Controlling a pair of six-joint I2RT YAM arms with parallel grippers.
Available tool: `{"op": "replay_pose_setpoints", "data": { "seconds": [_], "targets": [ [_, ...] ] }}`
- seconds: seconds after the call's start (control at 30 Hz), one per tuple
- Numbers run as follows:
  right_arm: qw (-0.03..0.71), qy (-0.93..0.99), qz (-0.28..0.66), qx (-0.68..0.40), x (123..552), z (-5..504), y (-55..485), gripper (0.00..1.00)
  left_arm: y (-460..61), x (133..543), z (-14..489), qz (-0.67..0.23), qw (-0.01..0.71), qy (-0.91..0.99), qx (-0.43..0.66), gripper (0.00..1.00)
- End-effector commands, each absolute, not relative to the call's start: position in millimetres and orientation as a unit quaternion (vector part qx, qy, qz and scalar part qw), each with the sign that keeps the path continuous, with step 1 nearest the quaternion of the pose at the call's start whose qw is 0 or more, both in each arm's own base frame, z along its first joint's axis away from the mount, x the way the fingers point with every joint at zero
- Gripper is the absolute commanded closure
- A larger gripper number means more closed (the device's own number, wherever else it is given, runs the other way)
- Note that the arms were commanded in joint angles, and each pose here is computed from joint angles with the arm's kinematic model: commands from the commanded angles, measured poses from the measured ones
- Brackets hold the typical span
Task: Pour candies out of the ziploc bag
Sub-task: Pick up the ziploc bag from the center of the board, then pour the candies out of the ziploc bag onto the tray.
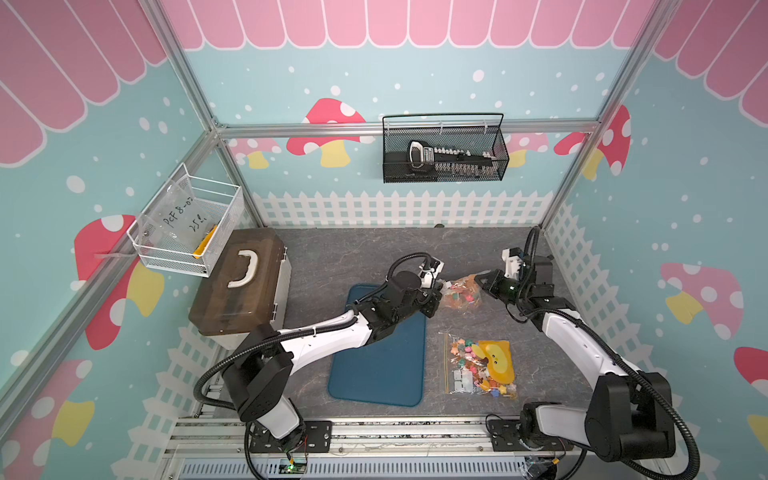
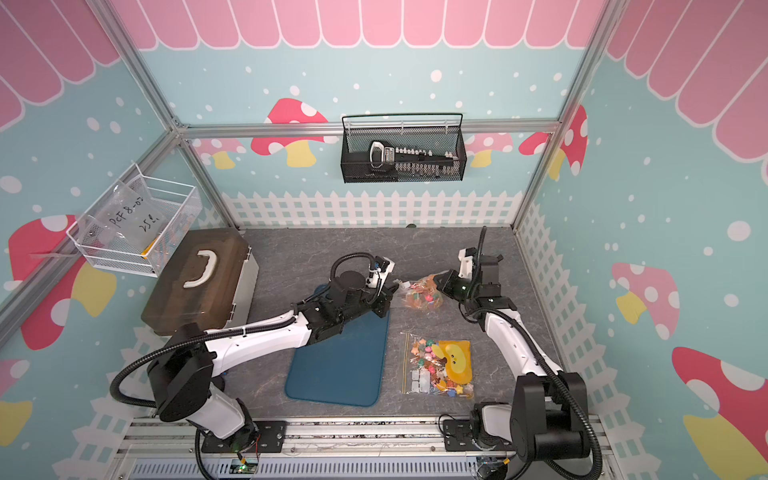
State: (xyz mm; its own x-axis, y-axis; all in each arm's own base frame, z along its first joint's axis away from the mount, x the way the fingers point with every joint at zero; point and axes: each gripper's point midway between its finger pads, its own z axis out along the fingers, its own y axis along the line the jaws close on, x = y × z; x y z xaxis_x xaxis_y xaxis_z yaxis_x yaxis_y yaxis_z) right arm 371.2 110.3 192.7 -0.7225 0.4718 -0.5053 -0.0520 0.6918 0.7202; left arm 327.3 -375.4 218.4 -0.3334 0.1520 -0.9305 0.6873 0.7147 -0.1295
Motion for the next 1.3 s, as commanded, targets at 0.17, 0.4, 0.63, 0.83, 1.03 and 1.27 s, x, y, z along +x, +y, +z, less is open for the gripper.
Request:
{"op": "replay_pose_setpoints", "data": {
  "seconds": [0.17, 0.4, 0.63, 0.83, 1.03, 1.27],
  "targets": [
    [0.370, 0.839, 0.393, 0.063, 381, 231, 146, 1.00, -341, 320, 219, -0.255, 0.528, 0.782, 0.212, 0.98],
    [0.366, 0.841, 0.396, 0.038, 377, 238, 169, 1.00, -315, 310, 207, -0.236, 0.531, 0.792, 0.188, 0.99],
    [0.357, 0.845, 0.398, 0.017, 370, 240, 188, 1.00, -296, 298, 198, -0.233, 0.523, 0.801, 0.174, 0.99],
    [0.353, 0.846, 0.399, -0.001, 368, 244, 209, 1.00, -280, 292, 185, -0.228, 0.520, 0.809, 0.150, 0.99],
    [0.357, 0.844, 0.400, -0.019, 365, 255, 224, 1.00, -262, 287, 176, -0.210, 0.523, 0.816, 0.132, 0.99],
    [0.354, 0.844, 0.401, -0.042, 360, 262, 244, 1.00, -238, 282, 170, -0.198, 0.531, 0.819, 0.092, 0.99]
  ]
}}
